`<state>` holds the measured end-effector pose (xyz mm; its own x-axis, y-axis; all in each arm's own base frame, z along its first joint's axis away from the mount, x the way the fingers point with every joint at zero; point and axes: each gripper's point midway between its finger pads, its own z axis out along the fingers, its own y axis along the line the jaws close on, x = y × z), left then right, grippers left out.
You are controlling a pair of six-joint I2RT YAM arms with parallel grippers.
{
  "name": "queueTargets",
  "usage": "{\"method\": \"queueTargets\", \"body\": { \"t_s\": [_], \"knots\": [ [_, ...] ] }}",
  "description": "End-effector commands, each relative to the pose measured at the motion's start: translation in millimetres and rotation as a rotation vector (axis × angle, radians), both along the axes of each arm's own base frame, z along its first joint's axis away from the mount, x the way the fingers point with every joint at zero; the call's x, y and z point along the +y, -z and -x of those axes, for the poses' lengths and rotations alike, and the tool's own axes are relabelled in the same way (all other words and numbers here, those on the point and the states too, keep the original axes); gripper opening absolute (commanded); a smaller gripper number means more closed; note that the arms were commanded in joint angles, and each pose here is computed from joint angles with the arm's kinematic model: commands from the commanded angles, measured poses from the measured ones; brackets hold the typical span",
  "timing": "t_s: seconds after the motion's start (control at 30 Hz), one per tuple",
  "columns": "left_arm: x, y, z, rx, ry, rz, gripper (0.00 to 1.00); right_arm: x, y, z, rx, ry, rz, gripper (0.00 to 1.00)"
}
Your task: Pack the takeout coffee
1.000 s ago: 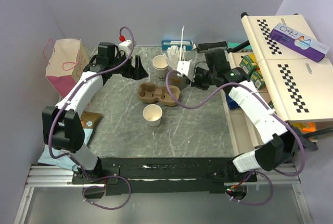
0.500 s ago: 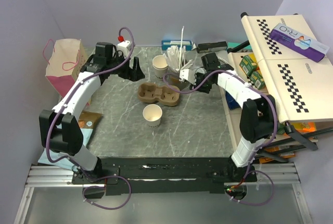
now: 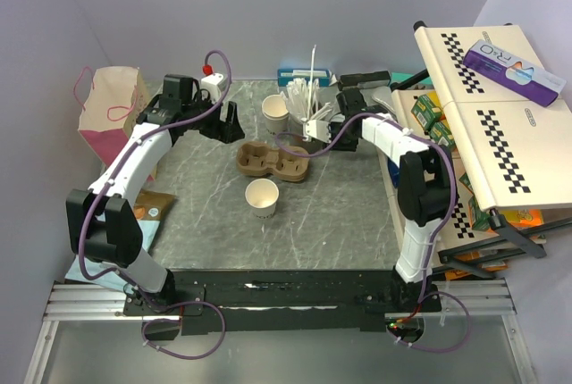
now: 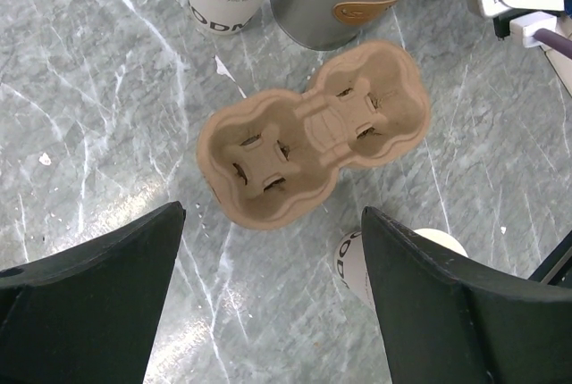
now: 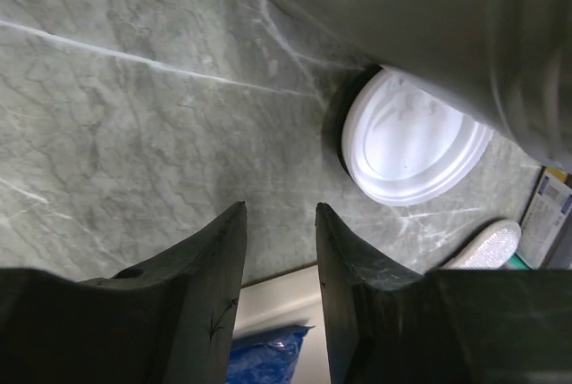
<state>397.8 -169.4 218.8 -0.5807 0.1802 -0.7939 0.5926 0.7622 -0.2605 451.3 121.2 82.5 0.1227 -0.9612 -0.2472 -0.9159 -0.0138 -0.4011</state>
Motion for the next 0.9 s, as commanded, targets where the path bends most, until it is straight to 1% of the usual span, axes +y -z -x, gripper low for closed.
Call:
{"method": "queueTargets", "body": {
  "t_s": [0.0,0.1,0.13,0.17,0.2,0.27,0.33,0.37,0.43,0.63,0.7,0.87],
  "knots": [
    [2,-25,0,-0.068,0.01,0.012,0.87,11,-18,-12,-0.068,-0.04,0.008,0.43],
    [1,-29,-1,-0.072,0.009,0.025,0.87,20,-17,-5,-0.067,-0.07,0.032,0.41],
    [0,-29,-2,-0.071,0.01,0.027,0.87,31,-16,-3,-0.071,-0.093,0.039,0.41],
    [0,-29,-3,-0.069,0.009,0.03,0.87,32,-9,-4,-0.063,-0.093,0.052,0.41],
    [0,-29,-4,-0.067,0.007,0.033,0.87,35,-11,-9,-0.078,-0.091,0.065,0.4],
    [-1,-29,-3,-0.06,0.011,0.042,0.87,43,1,-10,-0.054,-0.097,0.089,0.4],
    [-2,-27,-3,-0.054,0.013,0.043,0.87,47,-4,-24,-0.082,-0.089,0.099,0.4],
    [-2,-28,-3,-0.056,0.015,0.044,0.87,46,6,-25,-0.058,-0.092,0.116,0.4],
    [-1,-27,-2,-0.052,0.013,0.04,0.87,44,6,-35,-0.072,-0.097,0.14,0.4],
    [1,-25,0,-0.055,0.009,0.031,0.87,36,24,-37,-0.056,-0.094,0.186,0.39],
    [0,-24,1,-0.05,0.011,0.034,0.87,27,26,-42,-0.062,-0.062,0.216,0.39],
    [-1,-23,-2,-0.041,0.014,0.042,0.87,17,27,-49,-0.074,-0.015,0.219,0.38]
  ]
}}
